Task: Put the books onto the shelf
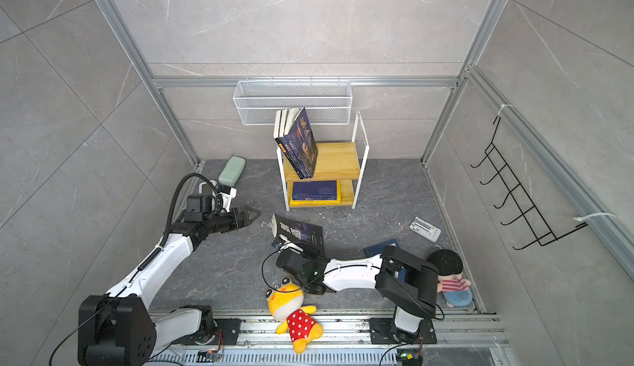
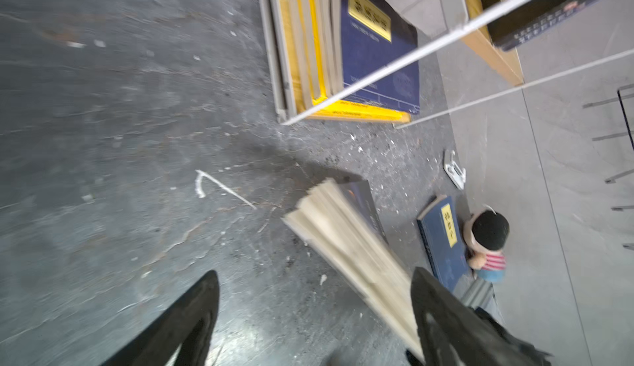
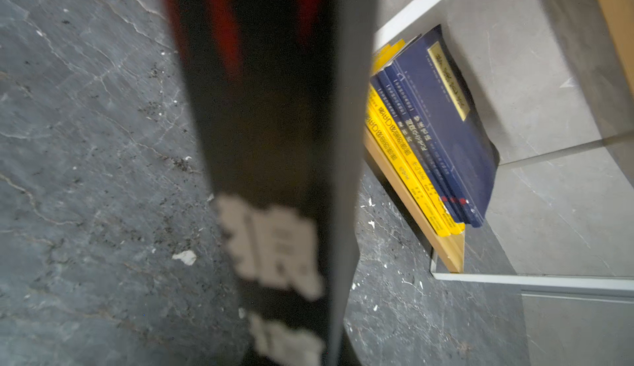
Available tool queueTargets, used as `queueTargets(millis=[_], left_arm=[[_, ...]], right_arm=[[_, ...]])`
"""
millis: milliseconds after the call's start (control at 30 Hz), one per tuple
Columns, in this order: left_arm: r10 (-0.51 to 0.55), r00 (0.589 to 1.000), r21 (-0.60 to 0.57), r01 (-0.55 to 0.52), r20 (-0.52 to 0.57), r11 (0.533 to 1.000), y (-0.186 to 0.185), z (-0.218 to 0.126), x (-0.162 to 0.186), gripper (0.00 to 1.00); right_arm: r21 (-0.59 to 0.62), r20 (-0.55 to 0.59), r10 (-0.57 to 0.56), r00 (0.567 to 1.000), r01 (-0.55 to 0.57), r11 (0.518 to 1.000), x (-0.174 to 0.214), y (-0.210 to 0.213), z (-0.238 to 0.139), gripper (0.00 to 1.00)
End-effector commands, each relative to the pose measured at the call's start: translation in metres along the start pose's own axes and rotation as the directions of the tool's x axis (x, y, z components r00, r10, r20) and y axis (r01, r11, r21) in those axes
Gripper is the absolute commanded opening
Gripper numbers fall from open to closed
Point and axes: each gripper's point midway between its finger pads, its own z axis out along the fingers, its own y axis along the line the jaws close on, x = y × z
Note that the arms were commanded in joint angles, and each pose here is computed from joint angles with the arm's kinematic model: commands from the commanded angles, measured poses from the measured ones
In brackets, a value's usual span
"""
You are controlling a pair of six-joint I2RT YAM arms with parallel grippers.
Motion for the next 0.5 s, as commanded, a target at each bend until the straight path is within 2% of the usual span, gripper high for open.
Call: queueTargets(millis=[0,167,333,467], left_arm=[[0.110,0.992,-0.021,-0.109,0.059,0.994,0.002,-0.014,-0.006,0.93],[0.205,0.976,-0.095,-0.199,0.069,0.975,0.008,-0.032,-0.003,1.00],[0.166,0.972,-0.118,-0.147,0.169,0.982,0.019,-0.051,-0.004,0.99],[0.261,0.946,-0.093,-0.247,0.193,0.965,0.007,-0.059,0.005,1.00]], right_arm=[[0.019,0.067,0.120,0.990,-0.122,0.992,-0.012,-0.029,-0.024,0.00],[-0.040,0.137,0.235,0.962,-0.232,0.972,-0.026,-0.057,-0.061,0.00],[-0.069,0.253,0.370,0.894,-0.365,0.929,-0.047,-0.103,-0.105,0.00],[-0.049,0.339,0.432,0.835,-0.443,0.895,-0.063,-0.139,-0.132,0.00]])
